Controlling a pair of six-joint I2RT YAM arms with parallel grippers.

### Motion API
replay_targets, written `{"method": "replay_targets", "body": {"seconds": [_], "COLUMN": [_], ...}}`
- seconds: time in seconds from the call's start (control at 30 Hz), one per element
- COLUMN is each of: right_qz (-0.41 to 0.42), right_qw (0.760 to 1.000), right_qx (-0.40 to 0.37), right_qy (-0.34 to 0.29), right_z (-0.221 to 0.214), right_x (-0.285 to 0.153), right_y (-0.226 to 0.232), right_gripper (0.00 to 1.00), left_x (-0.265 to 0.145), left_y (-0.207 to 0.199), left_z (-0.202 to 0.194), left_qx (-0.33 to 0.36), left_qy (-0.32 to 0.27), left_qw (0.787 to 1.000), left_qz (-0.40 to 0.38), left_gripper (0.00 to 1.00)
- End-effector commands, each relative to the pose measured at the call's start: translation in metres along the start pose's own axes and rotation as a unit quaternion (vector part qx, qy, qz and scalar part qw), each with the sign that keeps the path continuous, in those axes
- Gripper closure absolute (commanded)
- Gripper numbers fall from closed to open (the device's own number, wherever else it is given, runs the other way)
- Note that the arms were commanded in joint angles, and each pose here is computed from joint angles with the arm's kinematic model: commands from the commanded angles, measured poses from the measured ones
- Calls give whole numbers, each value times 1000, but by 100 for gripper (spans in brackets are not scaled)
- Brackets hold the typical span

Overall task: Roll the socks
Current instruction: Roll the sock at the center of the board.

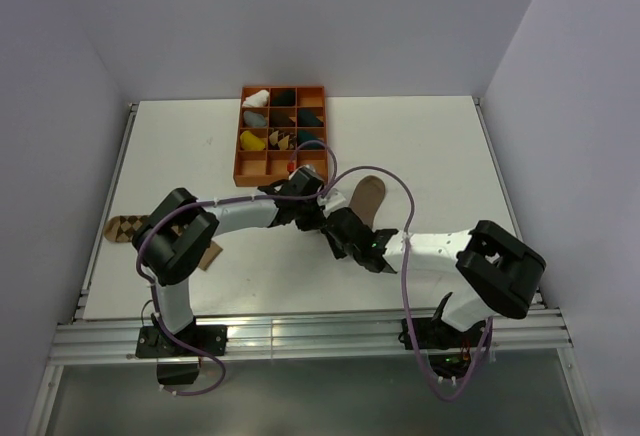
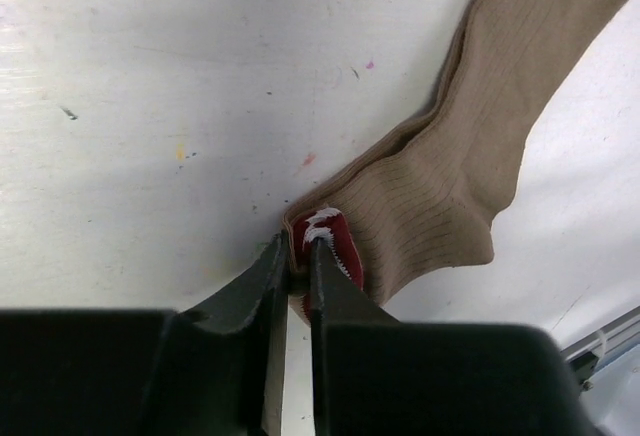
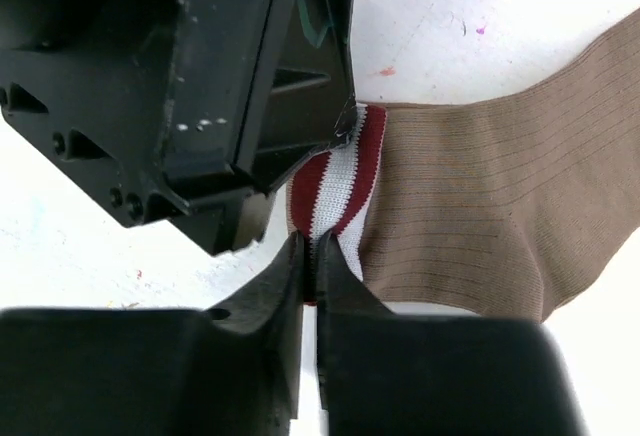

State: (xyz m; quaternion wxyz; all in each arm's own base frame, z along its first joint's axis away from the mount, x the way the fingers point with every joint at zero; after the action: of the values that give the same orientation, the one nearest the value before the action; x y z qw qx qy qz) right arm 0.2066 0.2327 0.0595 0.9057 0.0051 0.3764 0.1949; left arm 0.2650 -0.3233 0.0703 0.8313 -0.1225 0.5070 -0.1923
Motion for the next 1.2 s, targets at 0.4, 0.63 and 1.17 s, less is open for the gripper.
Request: {"method": "replay_targets", "body": {"seconds": [0.4,0.63,1.17], "right_qz": [180,260,304], "right_qw": [953,896,820], "right_qx": [244,353,471], "right_qy": [28,73,114], "right_z": [18,10,-5], "right_x": [-4,1,12], "right_y": [-22,-40,-70], "right_gripper": [100,100,100], "left_x": [-37,-33,-10], "left_y": [11,5,-13], "left_z": [20,21,26], "left_qx": [-56,-56,-35], "left_qy": [-76,-77,-68], "left_qw": [995,994,994], "left_qz": [-37,-62,-73], "left_gripper": [28,28,31]}}
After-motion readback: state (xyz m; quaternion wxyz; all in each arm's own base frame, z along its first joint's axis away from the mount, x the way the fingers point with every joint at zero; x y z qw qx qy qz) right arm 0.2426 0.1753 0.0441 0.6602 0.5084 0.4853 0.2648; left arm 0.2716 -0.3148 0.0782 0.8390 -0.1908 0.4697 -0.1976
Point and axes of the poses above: each gripper's point midway between its finger pads, its own x axis out along the fingers, its own y axis along the line the jaws close on, z = x × y, the point moved 5 cm from there along -x, back along the fingers, and after that the axes turned 14 degrees about x, right-handed, at the moved point
